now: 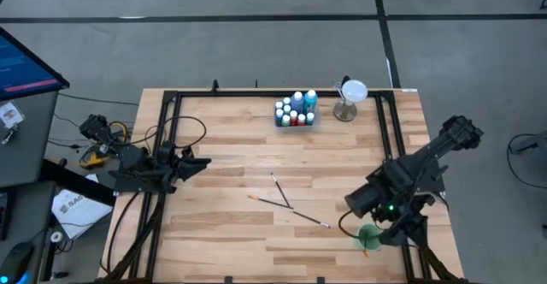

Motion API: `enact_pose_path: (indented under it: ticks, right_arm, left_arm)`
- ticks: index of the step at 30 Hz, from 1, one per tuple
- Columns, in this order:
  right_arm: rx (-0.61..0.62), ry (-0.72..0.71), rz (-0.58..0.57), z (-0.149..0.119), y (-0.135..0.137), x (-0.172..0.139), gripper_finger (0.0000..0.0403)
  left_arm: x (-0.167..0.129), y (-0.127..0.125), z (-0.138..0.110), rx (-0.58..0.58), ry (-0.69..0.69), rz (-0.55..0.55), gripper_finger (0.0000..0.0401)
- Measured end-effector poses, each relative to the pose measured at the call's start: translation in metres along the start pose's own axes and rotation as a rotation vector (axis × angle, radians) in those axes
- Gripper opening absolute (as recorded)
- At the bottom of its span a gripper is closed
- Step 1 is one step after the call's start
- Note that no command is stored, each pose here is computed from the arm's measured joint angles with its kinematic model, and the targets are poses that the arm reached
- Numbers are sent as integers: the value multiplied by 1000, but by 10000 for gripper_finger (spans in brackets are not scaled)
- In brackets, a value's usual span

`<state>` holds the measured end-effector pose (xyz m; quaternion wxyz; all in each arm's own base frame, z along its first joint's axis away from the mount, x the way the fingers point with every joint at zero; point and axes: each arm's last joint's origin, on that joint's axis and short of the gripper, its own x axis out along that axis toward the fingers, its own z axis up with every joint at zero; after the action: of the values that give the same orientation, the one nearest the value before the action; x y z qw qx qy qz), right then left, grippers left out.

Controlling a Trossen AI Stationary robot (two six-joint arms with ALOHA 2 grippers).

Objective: Pick & Place Paint Supplies
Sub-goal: Put the orange paintbrush into the green cup

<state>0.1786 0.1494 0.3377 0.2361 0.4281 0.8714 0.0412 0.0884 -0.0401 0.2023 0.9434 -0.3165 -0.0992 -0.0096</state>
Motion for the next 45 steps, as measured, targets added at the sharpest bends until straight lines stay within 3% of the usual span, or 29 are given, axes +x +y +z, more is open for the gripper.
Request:
enact_pose_path:
  ticks: [13,26,36,45]
  right_arm:
    - [-12,-15,82,-1,-7,-18,0]
    - [151,2,1,38,-24,2,0]
    - [166,3,-4,43,-24,4,0]
    - [117,21,-31,74,-12,8,0]
  left_arm:
    - [0,0,0,2,2,1,2]
    - [0,0,0,-1,0,-1,2]
    - [0,0,0,-1,-1,-1,2]
    - [0,0,0,-1,-2,-1,2]
